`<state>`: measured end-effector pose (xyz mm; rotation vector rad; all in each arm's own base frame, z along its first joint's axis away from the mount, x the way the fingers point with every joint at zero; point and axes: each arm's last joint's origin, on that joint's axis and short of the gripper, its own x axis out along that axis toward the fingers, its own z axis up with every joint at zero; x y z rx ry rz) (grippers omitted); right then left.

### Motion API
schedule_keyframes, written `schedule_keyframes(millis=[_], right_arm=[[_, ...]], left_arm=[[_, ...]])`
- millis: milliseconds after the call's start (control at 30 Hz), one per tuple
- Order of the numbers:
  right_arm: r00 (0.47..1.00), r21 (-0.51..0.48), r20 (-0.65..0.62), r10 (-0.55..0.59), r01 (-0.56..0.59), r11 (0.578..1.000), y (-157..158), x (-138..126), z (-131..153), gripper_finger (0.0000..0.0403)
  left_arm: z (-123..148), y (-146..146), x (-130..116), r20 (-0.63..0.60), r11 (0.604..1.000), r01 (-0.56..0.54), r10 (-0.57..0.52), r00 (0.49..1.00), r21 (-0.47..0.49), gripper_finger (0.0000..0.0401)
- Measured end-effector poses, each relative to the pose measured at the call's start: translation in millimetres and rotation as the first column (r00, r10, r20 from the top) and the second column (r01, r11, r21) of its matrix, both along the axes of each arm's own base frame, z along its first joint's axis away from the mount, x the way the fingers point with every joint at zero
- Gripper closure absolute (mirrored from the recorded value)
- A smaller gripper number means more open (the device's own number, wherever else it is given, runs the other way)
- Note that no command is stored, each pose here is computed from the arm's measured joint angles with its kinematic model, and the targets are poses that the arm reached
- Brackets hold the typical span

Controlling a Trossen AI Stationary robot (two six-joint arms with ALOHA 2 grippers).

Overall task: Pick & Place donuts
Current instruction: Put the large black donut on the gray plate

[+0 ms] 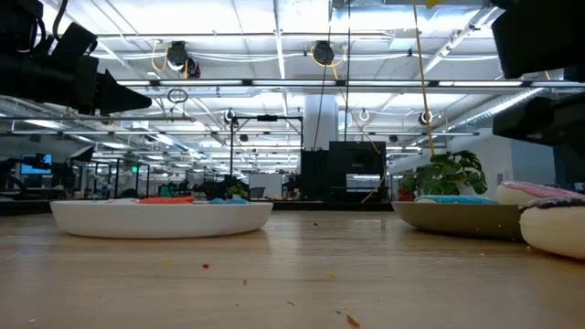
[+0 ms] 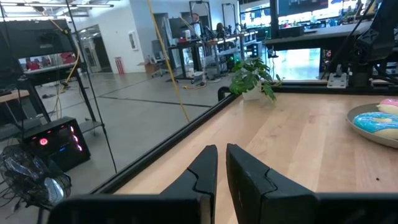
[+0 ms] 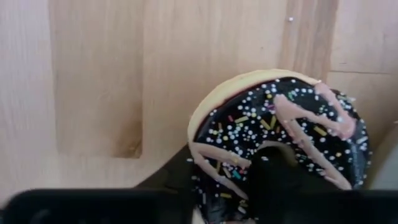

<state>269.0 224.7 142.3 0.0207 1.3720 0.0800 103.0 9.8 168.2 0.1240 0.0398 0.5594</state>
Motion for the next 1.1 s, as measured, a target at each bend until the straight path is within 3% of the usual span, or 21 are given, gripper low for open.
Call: schedule_keyframes(millis=[233,500,667,867,1100], right_arm=[[0.993,0.043,0.1,0.061,-0.065,0.997,3,6,45,0.0391],[0.987,0.06,0.156,0.046,-0.056,0.997,10,16,107,0.0389],[0.99,-0.018,0.136,0.032,-0.03,0.999,8,16,136,0.0395],[0.997,-0.086,0.027,-0.067,0.069,0.994,-10,14,136,0.0395],[0.996,-0.091,0.013,-0.085,0.086,0.992,-12,15,132,0.0395]], left_arm=[[0,0,0,-0.003,1.0,0.0,0.0,1.0,0.001,0.0359],[0,0,0,-0.005,1.0,0.0,0.0,1.0,0.001,0.0359],[0,0,0,-0.005,1.0,0.0,0.0,1.0,0.001,0.0359],[-1,0,0,-0.015,1.0,0.0,0.0,1.0,0.001,0.0359],[-2,0,0,-0.022,1.0,0.0,0.0,1.0,0.002,0.0359]])
